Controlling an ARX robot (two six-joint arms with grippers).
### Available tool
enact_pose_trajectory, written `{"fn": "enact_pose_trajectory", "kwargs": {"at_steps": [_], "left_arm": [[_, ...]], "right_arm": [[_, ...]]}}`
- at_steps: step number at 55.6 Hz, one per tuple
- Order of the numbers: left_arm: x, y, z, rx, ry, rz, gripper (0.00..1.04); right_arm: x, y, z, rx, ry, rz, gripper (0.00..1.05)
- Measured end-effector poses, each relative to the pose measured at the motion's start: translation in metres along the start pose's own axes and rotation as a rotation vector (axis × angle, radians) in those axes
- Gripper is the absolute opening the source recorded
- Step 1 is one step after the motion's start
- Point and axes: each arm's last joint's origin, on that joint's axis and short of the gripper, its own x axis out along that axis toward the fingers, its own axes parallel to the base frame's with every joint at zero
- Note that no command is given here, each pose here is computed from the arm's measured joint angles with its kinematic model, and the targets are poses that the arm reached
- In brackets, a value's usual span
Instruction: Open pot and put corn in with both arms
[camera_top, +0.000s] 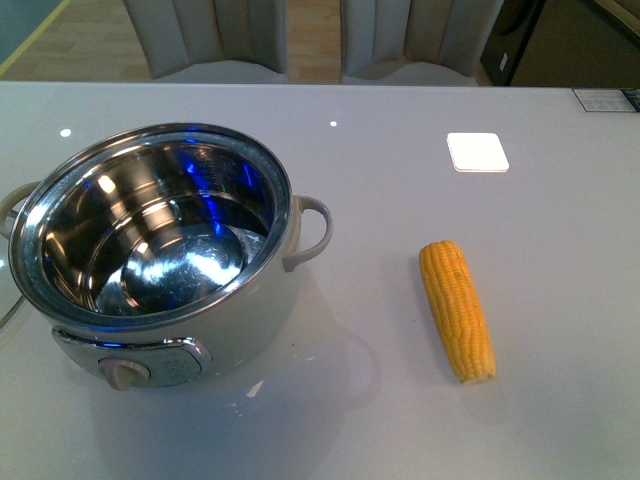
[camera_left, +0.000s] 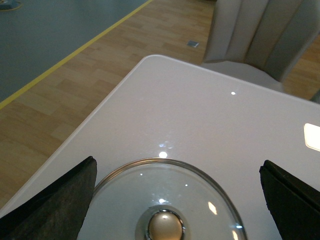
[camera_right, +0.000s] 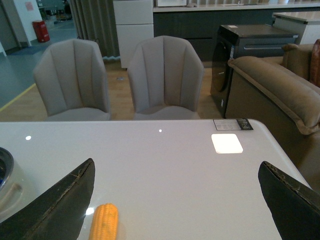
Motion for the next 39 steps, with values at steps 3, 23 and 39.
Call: {"fn": "enact_pose_trajectory", "kwargs": {"at_steps": [3, 23, 39], "left_arm": [[-0.013, -0.003, 0.01, -0.001, -0.001, -0.028, 0.98], [-0.092, -0.037, 0.037, -0.027, -0.013, -0.199, 0.98], [-0.131, -0.072, 0.032, -0.021, -0.017, -0.369, 0.98]], "right_arm": [[0.0, 0.0, 0.0, 0.0, 0.0, 0.0, 0.96], [0.0, 0.0, 0.0, 0.0, 0.0, 0.0, 0.96], [0.0, 0.0, 0.0, 0.0, 0.0, 0.0, 0.96]]}}
